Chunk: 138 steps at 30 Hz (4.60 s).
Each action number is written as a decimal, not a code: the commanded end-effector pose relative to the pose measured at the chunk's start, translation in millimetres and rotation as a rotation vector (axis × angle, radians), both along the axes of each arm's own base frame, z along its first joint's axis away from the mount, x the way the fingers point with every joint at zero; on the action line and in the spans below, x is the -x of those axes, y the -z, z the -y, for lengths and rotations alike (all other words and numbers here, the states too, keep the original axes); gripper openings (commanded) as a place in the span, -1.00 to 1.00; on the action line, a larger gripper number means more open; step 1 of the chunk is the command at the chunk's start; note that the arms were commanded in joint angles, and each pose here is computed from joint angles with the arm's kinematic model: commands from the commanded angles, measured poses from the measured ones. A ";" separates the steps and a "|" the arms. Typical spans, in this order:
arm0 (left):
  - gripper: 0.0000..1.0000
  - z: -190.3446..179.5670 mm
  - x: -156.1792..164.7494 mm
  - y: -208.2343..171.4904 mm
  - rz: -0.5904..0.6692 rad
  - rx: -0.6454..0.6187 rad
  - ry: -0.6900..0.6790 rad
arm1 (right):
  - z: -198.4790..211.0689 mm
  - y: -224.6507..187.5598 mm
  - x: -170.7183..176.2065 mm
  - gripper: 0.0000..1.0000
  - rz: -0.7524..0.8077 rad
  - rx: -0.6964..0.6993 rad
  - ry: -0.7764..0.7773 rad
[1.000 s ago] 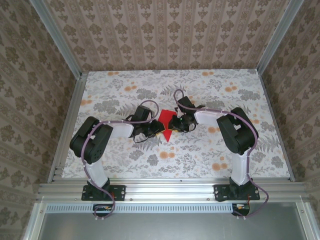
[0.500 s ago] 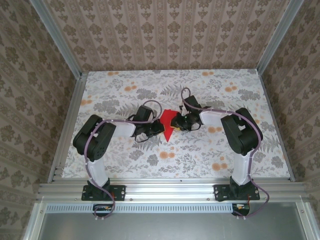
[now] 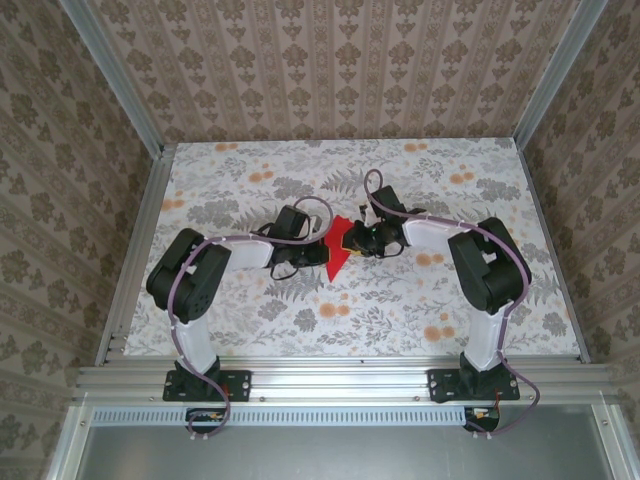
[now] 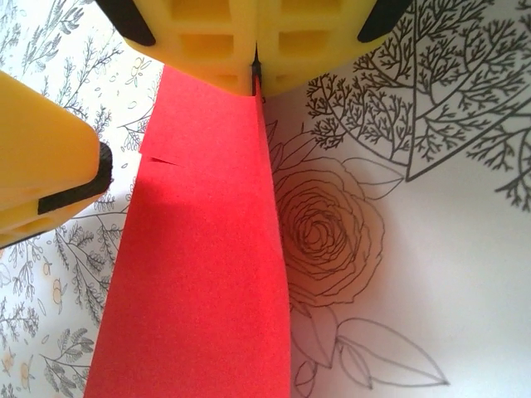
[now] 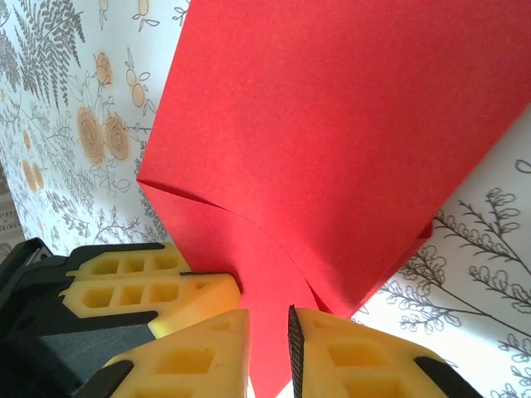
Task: Fold a paper plane with a square sheet of paper (pick it up from the middle)
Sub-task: Fold the wing for the fifth time at the center of the table.
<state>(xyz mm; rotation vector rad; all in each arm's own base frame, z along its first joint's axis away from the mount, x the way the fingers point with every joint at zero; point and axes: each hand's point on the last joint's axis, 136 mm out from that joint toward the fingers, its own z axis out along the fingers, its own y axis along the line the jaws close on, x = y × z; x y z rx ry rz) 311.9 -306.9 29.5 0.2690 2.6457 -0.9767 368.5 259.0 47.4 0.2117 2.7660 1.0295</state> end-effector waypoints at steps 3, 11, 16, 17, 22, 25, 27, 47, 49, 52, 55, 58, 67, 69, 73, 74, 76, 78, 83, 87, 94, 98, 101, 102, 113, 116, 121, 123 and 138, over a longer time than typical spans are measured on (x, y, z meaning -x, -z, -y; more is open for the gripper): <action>-0.94 6.7 -0.4 -13.8 0.062 -0.007 0.086 | -8.1 8.1 9.3 -0.57 -0.049 0.001 -0.058; -0.90 9.6 0.2 -15.5 0.076 -0.001 0.097 | -4.0 28.1 12.4 -0.59 -0.095 0.033 -0.043; -0.74 14.4 2.9 -20.6 0.087 0.025 0.098 | -0.4 39.2 14.3 -0.62 -0.120 0.048 -0.015; -0.67 15.3 4.3 -21.4 0.088 0.034 0.095 | 0.5 41.1 14.3 -0.62 -0.123 0.051 -0.006; -0.52 13.3 11.1 -22.1 0.084 0.074 0.056 | 5.0 48.8 15.6 -0.63 -0.145 0.059 0.036; -0.52 12.1 15.4 -24.1 0.087 0.092 0.037 | 5.8 50.9 16.5 -0.63 -0.152 0.063 0.049; -0.53 11.6 19.8 -23.6 0.088 0.087 0.033 | 7.3 50.8 15.9 -0.64 -0.153 0.069 0.056; -0.75 0.0 37.2 -3.8 0.091 0.003 0.023 | 10.7 51.1 15.8 -0.64 -0.160 0.083 0.073; -0.81 -2.3 35.7 -2.6 0.101 -0.017 0.019 | 10.6 50.1 15.6 -0.64 -0.159 0.083 0.072; -0.88 -4.2 33.8 -1.2 0.122 -0.046 0.032 | 10.4 48.2 16.2 -0.64 -0.162 0.080 0.074; -0.93 -5.9 33.4 0.7 0.153 -0.082 0.069 | 7.1 37.2 12.5 -0.62 -0.146 0.053 0.075; -0.94 -9.0 32.3 0.4 0.200 -0.131 0.127 | 5.4 17.1 2.5 -0.57 -0.110 0.005 0.093; -0.96 -13.2 30.7 2.5 0.318 -0.239 0.271 | 3.8 -32.4 -14.7 -0.17 -0.071 -0.122 0.217; -0.97 -13.7 29.7 3.3 0.337 -0.262 0.283 | 4.0 -37.0 -17.2 -0.08 -0.091 -0.137 0.258; -0.99 -12.4 28.6 4.4 0.370 -0.297 0.305 | -4.6 -40.5 -21.5 0.04 -0.143 -0.182 0.294; -0.99 -11.4 28.7 5.0 0.375 -0.306 0.313 | -6.9 -38.8 -21.9 0.06 -0.156 -0.183 0.298; -0.99 -9.3 30.2 7.1 0.383 -0.322 0.331 | -9.8 -33.3 -23.6 0.10 -0.182 -0.183 0.308; -1.00 -7.8 31.1 8.2 0.396 -0.342 0.344 | -15.6 -31.8 -26.5 0.11 -0.194 -0.204 0.305; -1.00 -6.2 33.1 11.6 0.426 -0.393 0.368 | -23.3 -23.8 -29.7 0.16 -0.240 -0.212 0.304; -1.00 -6.2 33.1 12.6 0.450 -0.430 0.380 | -24.0 -12.8 -29.3 0.17 -0.281 -0.190 0.314; -1.00 -12.2 27.8 13.9 0.482 -0.521 0.361 | -20.1 -4.0 -15.1 0.16 -0.330 -0.116 0.287; -1.00 -11.9 26.4 12.8 0.496 -0.536 0.352 | -13.6 -1.0 -10.8 0.09 -0.339 -0.064 0.285; -1.00 -10.5 27.0 11.6 0.508 -0.543 0.357 | -7.3 1.7 -10.1 0.00 -0.333 -0.025 0.306; -1.00 -9.9 27.5 11.4 0.511 -0.545 0.359 | -5.5 1.8 -10.4 -0.03 -0.330 -0.015 0.312; -1.00 -8.4 28.5 11.3 0.519 -0.552 0.359 | 3.6 -4.8 -10.8 -0.23 -0.276 0.064 0.348; -1.00 -9.1 29.3 12.5 0.514 -0.557 0.359 | -3.1 -8.5 -9.6 -0.22 -0.269 0.051 0.330; -1.00 -7.8 30.4 12.2 0.516 -0.557 0.363 | -13.7 -11.2 -6.9 -0.07 -0.269 0.018 0.308; -1.00 -8.1 30.6 12.7 0.515 -0.557 0.363 | -13.8 -9.0 -5.1 -0.10 -0.269 0.021 0.314; -0.94 -10.5 35.0 11.5 0.495 -0.528 0.330 | -4.2 -11.8 0.6 -0.69 -0.216 0.053 0.324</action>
